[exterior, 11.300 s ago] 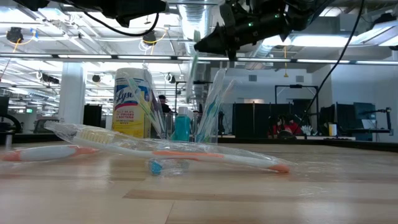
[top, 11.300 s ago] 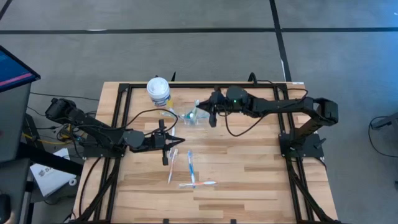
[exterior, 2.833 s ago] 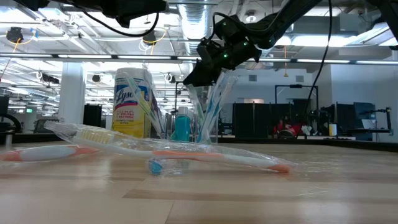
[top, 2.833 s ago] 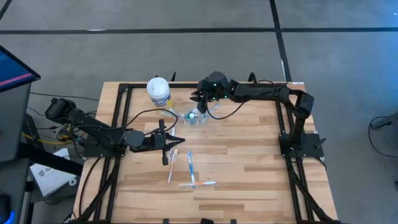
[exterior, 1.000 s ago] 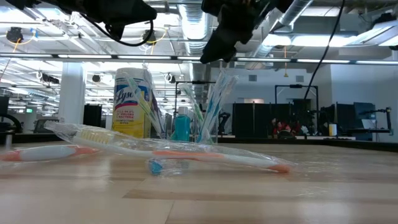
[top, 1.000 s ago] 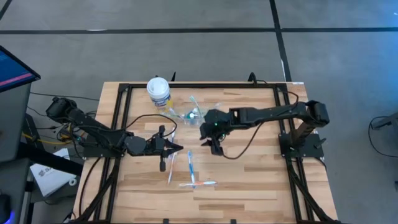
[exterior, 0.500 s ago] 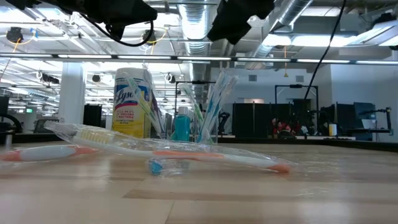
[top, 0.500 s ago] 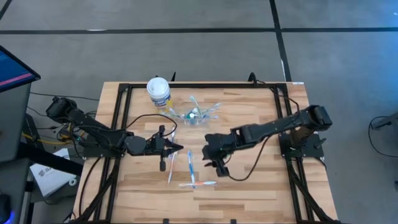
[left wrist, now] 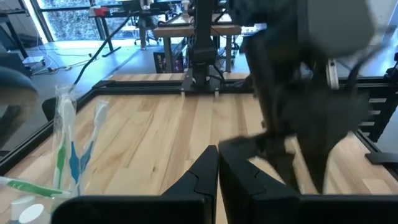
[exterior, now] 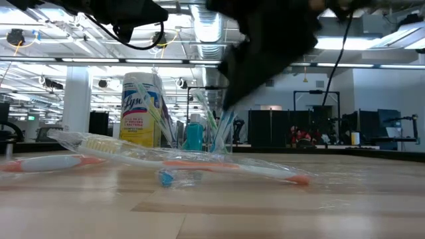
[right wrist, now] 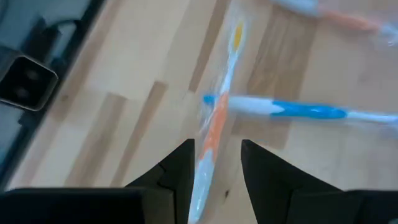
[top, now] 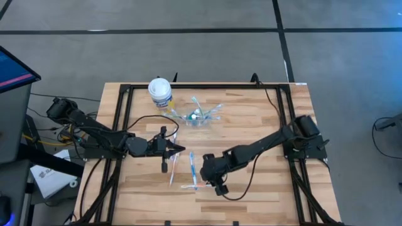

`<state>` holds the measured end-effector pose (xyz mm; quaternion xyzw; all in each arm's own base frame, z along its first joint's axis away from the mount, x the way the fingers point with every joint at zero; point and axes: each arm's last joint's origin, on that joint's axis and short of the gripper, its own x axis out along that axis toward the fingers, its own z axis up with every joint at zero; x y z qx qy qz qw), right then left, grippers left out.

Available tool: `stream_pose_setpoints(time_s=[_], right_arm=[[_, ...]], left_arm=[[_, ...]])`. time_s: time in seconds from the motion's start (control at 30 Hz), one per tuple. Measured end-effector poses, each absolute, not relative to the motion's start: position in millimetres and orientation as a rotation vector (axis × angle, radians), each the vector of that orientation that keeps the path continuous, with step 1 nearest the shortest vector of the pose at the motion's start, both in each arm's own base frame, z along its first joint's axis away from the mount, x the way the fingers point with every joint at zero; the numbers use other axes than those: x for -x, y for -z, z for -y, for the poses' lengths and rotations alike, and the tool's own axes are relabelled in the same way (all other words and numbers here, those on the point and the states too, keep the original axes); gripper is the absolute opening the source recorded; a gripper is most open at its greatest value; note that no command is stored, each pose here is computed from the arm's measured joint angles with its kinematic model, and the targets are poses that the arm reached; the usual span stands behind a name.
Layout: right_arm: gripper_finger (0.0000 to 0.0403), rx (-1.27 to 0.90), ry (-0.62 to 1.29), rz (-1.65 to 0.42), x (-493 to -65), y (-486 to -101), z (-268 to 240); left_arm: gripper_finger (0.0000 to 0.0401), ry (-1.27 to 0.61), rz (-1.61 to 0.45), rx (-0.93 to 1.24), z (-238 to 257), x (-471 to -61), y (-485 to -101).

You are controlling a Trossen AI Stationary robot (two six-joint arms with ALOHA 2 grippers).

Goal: Pick & Place toothbrushing station
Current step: Put the orange toothbrush into the transparent organizer

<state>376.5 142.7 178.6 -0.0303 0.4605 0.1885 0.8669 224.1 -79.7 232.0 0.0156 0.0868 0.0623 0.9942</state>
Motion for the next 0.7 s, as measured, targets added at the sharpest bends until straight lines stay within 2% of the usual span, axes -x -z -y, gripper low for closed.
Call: stream_pose_setpoints(time_s=[0.33,0.7], right_arm=[[0.0120,0.010,-0.347,-1.105,-374.8,-141.5,-152.1],[0.0120,0.019,-0.302,-1.132,-364.6,-142.3,-167.3]], left_arm=[[0.0008,-0.125,-0.173,-0.031,79.8,-224.1,-232.1],[0.0008,-0.125,-0.173,-0.031,79.7,-224.1,-232.1]])
